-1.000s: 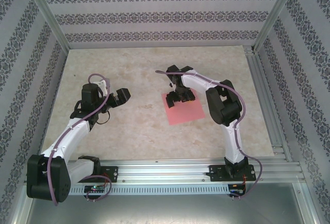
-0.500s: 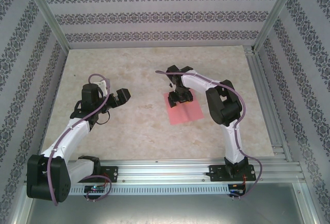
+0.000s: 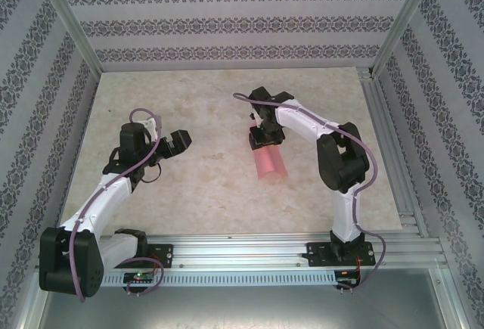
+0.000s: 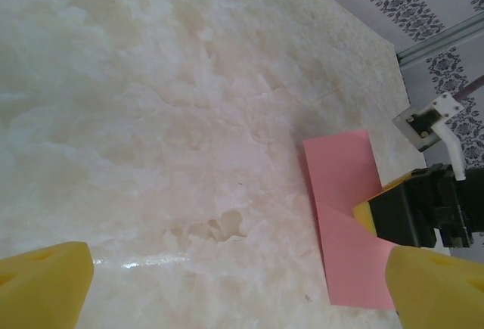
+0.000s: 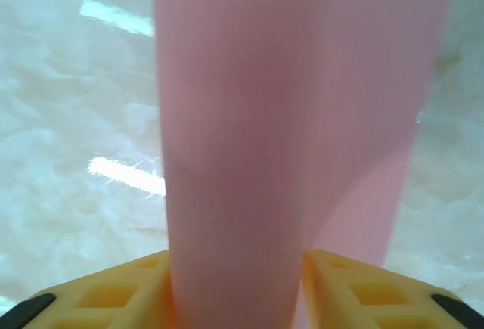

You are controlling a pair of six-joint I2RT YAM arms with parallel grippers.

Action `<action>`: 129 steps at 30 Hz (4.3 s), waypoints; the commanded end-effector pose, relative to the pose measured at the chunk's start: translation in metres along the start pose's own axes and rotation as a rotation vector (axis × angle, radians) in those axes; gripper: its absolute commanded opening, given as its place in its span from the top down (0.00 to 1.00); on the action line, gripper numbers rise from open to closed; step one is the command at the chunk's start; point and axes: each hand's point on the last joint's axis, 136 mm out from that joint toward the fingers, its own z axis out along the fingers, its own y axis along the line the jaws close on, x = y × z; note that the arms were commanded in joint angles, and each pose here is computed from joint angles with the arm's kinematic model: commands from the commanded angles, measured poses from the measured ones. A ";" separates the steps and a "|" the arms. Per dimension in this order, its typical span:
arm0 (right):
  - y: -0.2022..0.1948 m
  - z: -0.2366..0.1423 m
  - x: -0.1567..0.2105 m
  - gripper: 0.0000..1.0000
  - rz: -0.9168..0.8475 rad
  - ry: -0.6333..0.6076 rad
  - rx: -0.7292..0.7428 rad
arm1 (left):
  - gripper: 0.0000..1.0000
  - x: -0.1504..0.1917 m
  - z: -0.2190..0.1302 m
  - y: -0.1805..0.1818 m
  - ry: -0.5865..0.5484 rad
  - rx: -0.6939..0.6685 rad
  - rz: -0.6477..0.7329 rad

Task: Fold a paper plane with a square sheet of paper (pick it up from the middle)
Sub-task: Fold the square sheet of paper in half at the center of the table.

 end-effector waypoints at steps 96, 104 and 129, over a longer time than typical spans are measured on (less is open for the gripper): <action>-0.049 0.023 0.041 0.27 0.390 -0.125 -0.269 | 0.75 0.116 0.167 -0.142 0.456 0.196 0.049; -0.046 0.024 0.037 0.28 0.391 -0.125 -0.260 | 0.78 0.120 0.171 -0.142 0.469 0.194 0.043; -0.047 0.031 0.053 0.29 0.284 -0.020 -0.191 | 0.83 0.128 0.177 -0.139 0.486 0.175 0.020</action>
